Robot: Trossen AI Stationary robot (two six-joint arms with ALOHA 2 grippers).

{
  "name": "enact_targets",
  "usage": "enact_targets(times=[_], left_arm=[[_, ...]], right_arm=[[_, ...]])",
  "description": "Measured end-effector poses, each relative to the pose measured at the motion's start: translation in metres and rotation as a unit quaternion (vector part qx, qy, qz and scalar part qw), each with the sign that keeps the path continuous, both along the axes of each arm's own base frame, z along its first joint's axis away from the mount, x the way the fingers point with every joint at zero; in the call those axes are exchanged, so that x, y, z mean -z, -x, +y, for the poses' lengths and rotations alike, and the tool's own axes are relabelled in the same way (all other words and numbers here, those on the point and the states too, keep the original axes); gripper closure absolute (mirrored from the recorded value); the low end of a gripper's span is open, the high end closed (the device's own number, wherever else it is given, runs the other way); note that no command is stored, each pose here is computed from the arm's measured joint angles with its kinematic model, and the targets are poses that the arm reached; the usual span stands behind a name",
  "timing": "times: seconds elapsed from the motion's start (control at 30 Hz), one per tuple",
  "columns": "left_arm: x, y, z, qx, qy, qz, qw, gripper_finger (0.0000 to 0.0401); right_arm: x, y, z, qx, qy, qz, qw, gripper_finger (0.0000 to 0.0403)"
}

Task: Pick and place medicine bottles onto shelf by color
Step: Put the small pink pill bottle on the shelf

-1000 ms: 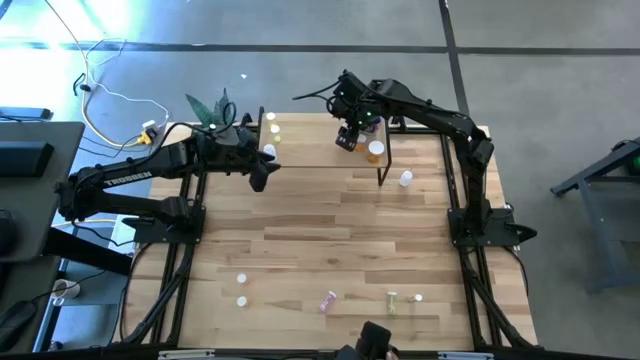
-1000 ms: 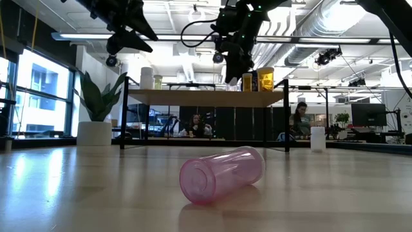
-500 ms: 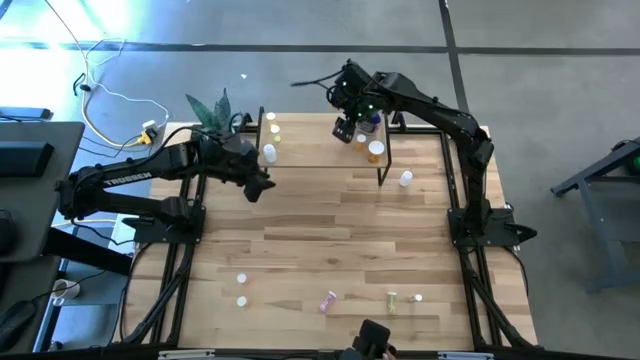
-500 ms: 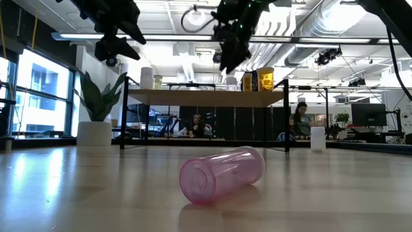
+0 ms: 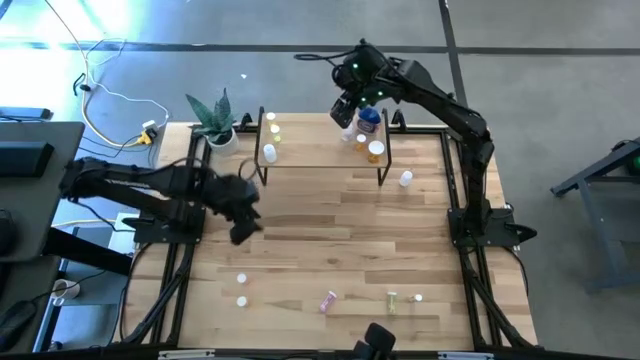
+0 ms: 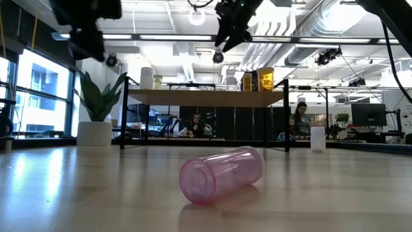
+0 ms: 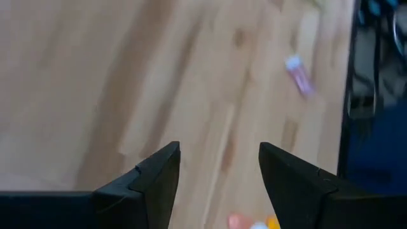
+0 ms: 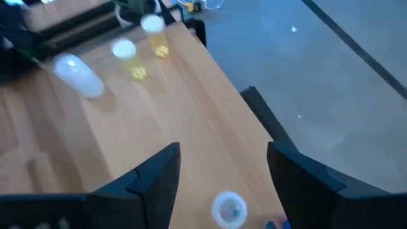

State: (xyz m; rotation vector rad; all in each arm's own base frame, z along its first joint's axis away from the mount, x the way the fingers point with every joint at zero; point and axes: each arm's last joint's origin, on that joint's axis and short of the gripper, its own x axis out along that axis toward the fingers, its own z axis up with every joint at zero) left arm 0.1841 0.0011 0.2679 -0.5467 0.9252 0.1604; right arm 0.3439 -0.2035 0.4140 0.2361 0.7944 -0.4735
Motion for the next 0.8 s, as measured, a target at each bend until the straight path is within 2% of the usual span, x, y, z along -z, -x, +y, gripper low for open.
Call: enact_targets(times=[0.1, 0.27, 0.43, 0.8], left_arm=[[0.007, 0.002, -0.018, 0.031, -0.018, 0.009, 0.999, 0.0199], [0.02, 0.008, -0.041, 0.043, -0.045, 0.027, 0.998, 0.0199], [0.021, 0.014, -0.06, 0.065, -0.064, 0.024, 0.995, 0.02], [0.044, 0.012, -0.102, 0.11, -0.067, 0.079, 0.989, 0.02]], right_arm=[[-0.009, 0.002, 0.004, 0.003, -0.005, -0.015, 1.0, 0.0176], [-0.014, 0.002, 0.011, 0.013, -0.023, -0.03, 0.999, 0.0176], [-0.015, 0.002, 0.018, 0.015, -0.04, -0.027, 0.999, 0.0176], [-0.012, -0.003, 0.034, 0.01, -0.06, -0.019, 0.998, 0.0176]])
